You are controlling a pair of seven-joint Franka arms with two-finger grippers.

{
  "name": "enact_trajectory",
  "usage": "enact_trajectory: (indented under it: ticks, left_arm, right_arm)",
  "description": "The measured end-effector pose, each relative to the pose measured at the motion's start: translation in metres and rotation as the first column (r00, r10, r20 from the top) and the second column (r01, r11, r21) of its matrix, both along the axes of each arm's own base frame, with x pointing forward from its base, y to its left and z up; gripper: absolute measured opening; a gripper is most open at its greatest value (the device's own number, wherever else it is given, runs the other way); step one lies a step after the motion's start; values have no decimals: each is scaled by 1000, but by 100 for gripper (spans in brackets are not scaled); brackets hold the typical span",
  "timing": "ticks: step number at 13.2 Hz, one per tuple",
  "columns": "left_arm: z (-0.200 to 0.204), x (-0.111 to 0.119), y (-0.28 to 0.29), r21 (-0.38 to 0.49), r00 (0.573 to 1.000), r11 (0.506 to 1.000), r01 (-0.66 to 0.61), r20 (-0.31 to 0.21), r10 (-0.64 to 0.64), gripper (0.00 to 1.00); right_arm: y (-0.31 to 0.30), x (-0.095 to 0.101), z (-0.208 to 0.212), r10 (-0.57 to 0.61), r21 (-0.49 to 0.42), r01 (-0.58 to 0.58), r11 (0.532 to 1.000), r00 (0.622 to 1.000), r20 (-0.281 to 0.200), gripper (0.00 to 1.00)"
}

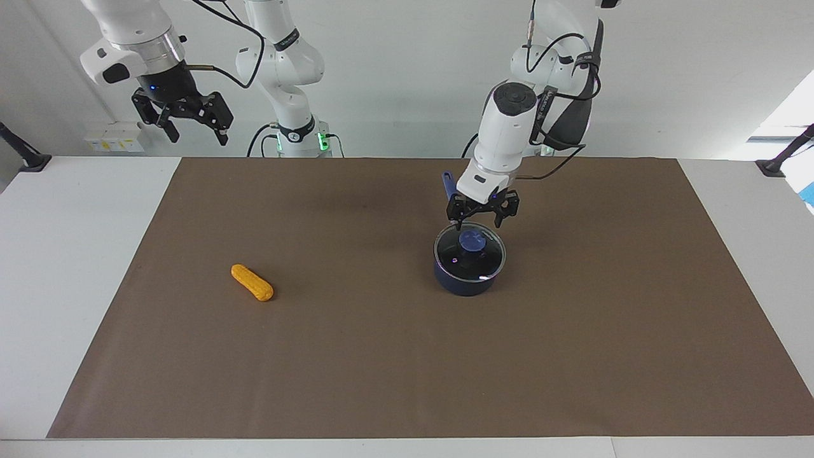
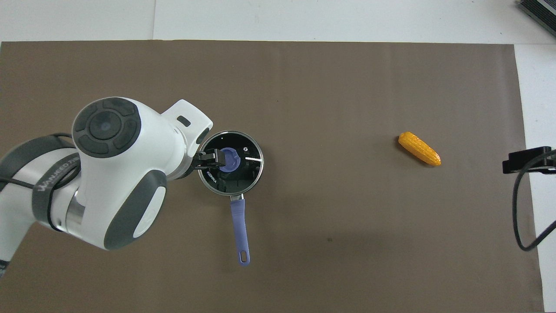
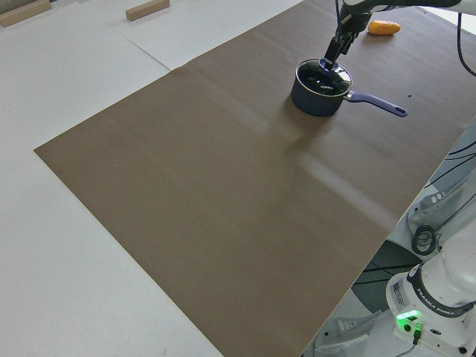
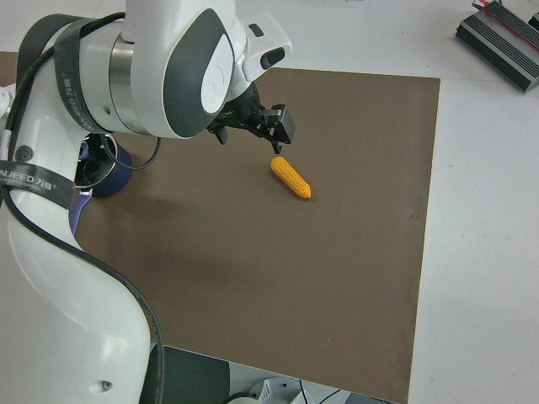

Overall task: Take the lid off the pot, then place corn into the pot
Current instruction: 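Reach the left gripper over the pot to the purple lid knob, then close the left gripper on the purple knob of the glass lid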

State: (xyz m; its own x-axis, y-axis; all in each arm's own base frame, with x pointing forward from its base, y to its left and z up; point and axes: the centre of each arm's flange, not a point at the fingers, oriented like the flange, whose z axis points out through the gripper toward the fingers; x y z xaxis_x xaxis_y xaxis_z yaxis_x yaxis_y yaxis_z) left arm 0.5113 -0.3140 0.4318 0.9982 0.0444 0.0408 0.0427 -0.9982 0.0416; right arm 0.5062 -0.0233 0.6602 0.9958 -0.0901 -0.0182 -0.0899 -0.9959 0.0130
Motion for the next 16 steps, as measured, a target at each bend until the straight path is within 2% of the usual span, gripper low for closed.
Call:
enact_trajectory:
  ticks: [4, 11, 12, 13, 14, 15, 16]
  left_arm:
    - [-23, 6, -8, 17, 1000, 1000, 15, -8, -15, 100]
    - [-22, 10, -10, 20, 1000, 1000, 19, 2, -19, 100]
    - [-21, 10, -9, 21, 1000, 1000, 22, 3, -22, 94]
    - [-22, 11, -9, 22, 1000, 999, 25, 2, -25, 93]
    - [-23, 11, -9, 23, 1000, 999, 30, 1, -30, 85]
    - [-23, 11, -12, 20, 999, 999, 41, 5, -41, 70]
    - [-22, 11, -12, 21, 999, 999, 48, 7, -48, 65]
  right_arm:
    - [0, 0, 0, 0, 0, 0, 1000, 1000, 0, 100]
    - [0, 0, 0, 0, 0, 0, 1000, 1000, 0, 100]
    - [0, 0, 0, 0, 0, 0, 1000, 1000, 0, 100]
    - [0, 0, 0, 0, 0, 0, 1000, 1000, 0, 100]
    - [0, 0, 0, -1, 0, 1, 1000, 1000, 0, 100]
    - [-1, 0, 0, -1, 0, 1, 1000, 1000, 0, 100]
    - [-1, 0, 0, -1, 0, 1, 1000, 1000, -1, 100]
